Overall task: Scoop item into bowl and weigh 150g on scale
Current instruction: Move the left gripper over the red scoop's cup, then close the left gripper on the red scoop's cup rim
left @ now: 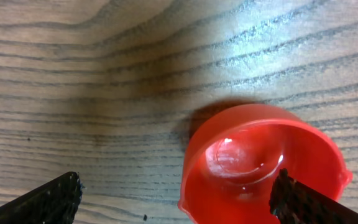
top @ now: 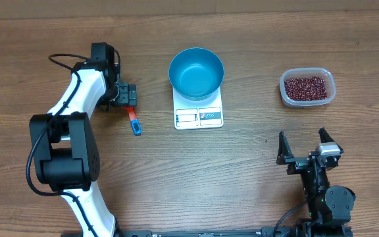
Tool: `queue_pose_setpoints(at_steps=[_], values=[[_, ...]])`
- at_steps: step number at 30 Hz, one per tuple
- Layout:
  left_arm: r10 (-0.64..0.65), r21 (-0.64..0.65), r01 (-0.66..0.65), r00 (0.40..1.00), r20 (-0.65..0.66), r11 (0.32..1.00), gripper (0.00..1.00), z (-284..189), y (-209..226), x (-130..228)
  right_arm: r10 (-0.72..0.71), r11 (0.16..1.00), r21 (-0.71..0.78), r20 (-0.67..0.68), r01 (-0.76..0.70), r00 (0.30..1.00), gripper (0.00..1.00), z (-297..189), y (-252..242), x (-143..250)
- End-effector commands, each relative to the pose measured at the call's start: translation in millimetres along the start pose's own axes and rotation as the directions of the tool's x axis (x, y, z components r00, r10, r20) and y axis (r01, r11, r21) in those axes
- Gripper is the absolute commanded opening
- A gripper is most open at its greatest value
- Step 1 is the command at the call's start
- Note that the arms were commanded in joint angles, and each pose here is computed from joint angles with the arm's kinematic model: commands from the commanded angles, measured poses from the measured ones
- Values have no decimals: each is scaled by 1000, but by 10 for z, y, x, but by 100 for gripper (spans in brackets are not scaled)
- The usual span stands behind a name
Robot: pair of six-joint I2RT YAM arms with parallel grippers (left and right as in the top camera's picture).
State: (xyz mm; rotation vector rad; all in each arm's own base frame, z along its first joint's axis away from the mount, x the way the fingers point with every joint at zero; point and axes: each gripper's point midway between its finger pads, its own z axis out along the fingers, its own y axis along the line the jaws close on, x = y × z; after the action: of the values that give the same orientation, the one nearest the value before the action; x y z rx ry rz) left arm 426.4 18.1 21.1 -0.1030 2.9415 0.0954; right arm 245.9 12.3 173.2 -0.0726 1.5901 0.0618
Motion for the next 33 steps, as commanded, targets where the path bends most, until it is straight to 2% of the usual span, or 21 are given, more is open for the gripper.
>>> queue_pose_setpoints(at_steps=[1, 33], values=[[13, -15, -13, 1000, 10, 1000, 100, 6, 48, -58, 3, 1000, 2, 4, -3, 1000, 100, 0, 0, 18], [12, -10, -12, 999, 32, 1000, 100, 55, 30, -100, 3, 1000, 2, 4, -3, 1000, 100, 0, 0, 18]])
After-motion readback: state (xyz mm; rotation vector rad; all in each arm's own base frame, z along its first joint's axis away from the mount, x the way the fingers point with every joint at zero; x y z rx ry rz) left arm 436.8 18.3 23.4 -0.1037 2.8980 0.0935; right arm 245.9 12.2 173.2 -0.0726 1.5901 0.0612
